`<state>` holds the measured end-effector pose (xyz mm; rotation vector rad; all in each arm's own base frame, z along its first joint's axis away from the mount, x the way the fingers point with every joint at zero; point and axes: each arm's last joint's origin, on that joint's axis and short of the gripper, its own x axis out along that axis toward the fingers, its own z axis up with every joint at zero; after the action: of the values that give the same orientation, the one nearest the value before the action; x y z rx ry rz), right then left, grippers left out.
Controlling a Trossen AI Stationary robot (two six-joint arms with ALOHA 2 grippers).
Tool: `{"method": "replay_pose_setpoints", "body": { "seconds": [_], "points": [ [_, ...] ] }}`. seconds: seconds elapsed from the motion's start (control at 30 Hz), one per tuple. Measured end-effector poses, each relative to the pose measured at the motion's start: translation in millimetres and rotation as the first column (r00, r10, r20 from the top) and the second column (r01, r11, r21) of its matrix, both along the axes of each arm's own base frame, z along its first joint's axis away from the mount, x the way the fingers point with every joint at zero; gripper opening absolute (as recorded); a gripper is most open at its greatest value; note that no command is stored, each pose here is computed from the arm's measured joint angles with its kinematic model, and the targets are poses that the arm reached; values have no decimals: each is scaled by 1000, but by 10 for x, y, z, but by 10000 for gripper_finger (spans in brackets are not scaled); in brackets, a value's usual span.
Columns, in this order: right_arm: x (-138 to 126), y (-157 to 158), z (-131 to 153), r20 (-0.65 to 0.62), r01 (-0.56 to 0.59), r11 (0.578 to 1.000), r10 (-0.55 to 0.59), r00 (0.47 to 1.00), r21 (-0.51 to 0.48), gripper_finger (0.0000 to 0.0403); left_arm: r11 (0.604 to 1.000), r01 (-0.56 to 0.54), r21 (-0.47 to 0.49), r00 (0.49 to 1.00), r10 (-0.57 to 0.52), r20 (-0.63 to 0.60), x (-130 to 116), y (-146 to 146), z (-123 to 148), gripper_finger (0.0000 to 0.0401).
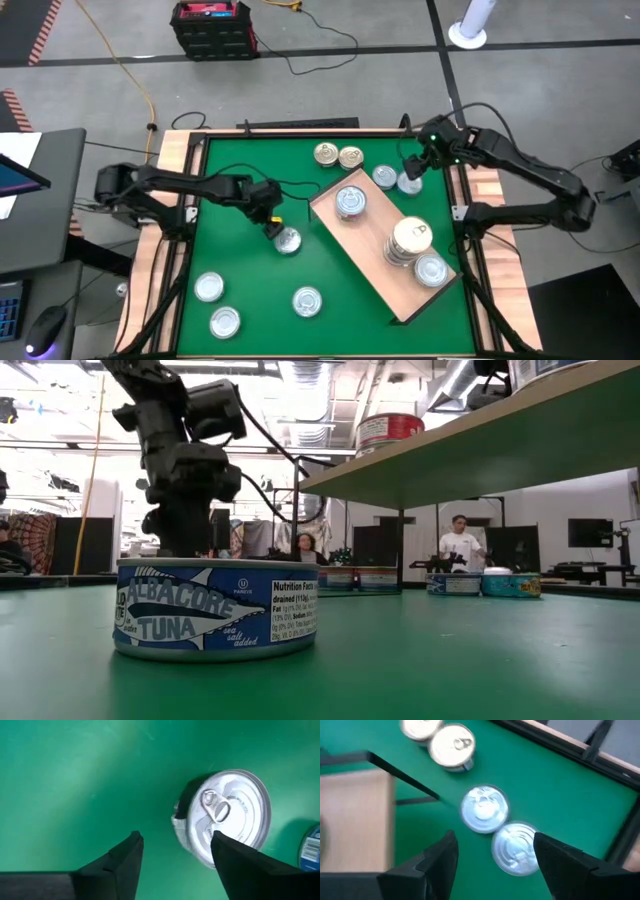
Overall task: Stack canned seafood by type on shelf
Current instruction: Stack the blue tuna can on top of the red tuna can on the shelf
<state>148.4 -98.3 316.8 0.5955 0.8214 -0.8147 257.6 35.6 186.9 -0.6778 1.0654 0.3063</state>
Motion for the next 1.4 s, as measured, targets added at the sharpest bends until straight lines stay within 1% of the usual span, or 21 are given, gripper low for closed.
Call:
{"method": "replay_pose_setpoints", "body": {
  "seconds": [0.17,0.27,0.37,0.47,0.5,0.53,0.6,0.7,0.87,1.03,1.17,1.27,1.33,1.4],
  "points": [
    [-13,1,59,65,-14,1000,15,998,-20,281,1000,5,-13,1000,-5,-19,64,7,-108,184],
    [-33,13,99,96,-16,999,20,995,-41,281,1000,0,-18,999,0,-39,63,19,-139,154],
    [-44,27,134,134,-28,998,34,990,-48,281,1000,-8,-25,999,7,-44,58,33,-140,102],
    [-45,35,160,166,-40,998,48,985,-53,281,999,-9,-32,999,7,-43,55,52,-137,31],
    [-44,37,168,175,-44,998,53,983,-54,281,999,-13,-33,999,11,-47,50,62,-137,16],
    [-41,38,174,184,-49,997,58,981,-54,281,999,-17,-35,999,15,-51,44,73,-138,10],
    [-31,39,182,201,-63,997,71,977,-49,281,999,-27,-41,998,24,-65,26,98,-142,4],
    [-28,44,180,207,-81,996,87,974,-39,281,996,-39,-77,995,32,-90,-15,157,-152,1],
    [-26,49,180,211,-99,995,104,972,-34,281,988,-89,-128,987,70,-144,-122,329,-169,1],
    [-24,52,180,214,-114,993,118,970,-31,281,982,-144,-126,974,118,-193,-242,523,-203,0],
    [-23,53,180,212,-119,992,124,969,-33,281,976,-178,-127,970,153,-187,-305,637,-181,0],
    [-23,53,180,212,-119,992,123,969,-32,281,975,-200,-95,967,181,-177,-379,682,-96,0],
    [-25,54,181,213,-119,992,124,969,-33,281,976,-216,-31,959,206,-195,-448,693,-6,0],
    [-26,55,182,211,-123,992,128,969,-37,281,971,-234,46,954,239,-181,-499,684,148,0]
  ]
}}
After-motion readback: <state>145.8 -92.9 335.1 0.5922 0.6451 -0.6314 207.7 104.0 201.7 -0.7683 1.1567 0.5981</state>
